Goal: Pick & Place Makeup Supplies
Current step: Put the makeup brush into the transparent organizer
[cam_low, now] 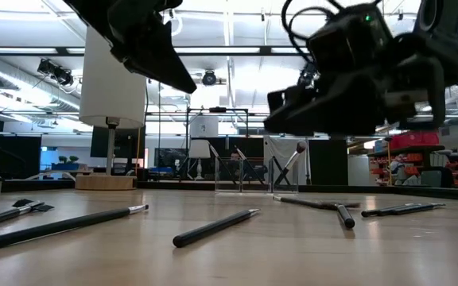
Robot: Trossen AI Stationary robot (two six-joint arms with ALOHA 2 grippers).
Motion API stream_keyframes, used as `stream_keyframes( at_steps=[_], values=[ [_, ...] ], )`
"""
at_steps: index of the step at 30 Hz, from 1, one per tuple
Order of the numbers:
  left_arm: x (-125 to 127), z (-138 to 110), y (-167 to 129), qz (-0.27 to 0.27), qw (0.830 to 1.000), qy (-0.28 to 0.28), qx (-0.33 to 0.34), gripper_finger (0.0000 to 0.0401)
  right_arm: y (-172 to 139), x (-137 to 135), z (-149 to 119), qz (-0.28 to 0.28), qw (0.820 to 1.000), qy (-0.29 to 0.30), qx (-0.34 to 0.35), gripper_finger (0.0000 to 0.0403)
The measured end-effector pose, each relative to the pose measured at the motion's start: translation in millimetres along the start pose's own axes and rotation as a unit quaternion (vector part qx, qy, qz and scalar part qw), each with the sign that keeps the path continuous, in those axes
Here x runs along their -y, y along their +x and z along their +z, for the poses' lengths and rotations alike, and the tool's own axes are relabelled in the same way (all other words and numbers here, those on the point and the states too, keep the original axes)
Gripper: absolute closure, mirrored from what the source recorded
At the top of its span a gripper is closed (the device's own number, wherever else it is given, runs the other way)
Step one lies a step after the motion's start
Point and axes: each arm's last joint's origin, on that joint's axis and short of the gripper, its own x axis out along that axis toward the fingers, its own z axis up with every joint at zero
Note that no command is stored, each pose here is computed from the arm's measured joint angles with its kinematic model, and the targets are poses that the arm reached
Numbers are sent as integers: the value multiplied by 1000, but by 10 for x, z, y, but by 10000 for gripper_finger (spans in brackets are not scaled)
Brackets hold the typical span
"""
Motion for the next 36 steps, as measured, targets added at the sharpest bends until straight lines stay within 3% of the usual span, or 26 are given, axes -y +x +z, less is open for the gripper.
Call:
stream_keyframes(
  at_steps=[6,11,26,30,36],
  values=[
    [2,6,1,-1,1000,-2,2,357,295,114,-125,3,1000,16,-13,259],
    [1,5,1,-1,1000,-2,2,357,486,221,-193,33,996,42,-71,259],
    [0,1,2,-2,1000,-1,-1,357,504,316,-414,74,992,28,-102,290],
    [0,2,2,-2,1000,-1,0,357,528,353,-548,86,992,39,-89,314],
    [25,8,2,-39,999,-32,-12,357,487,436,-624,80,991,47,-93,390]
  ],
)
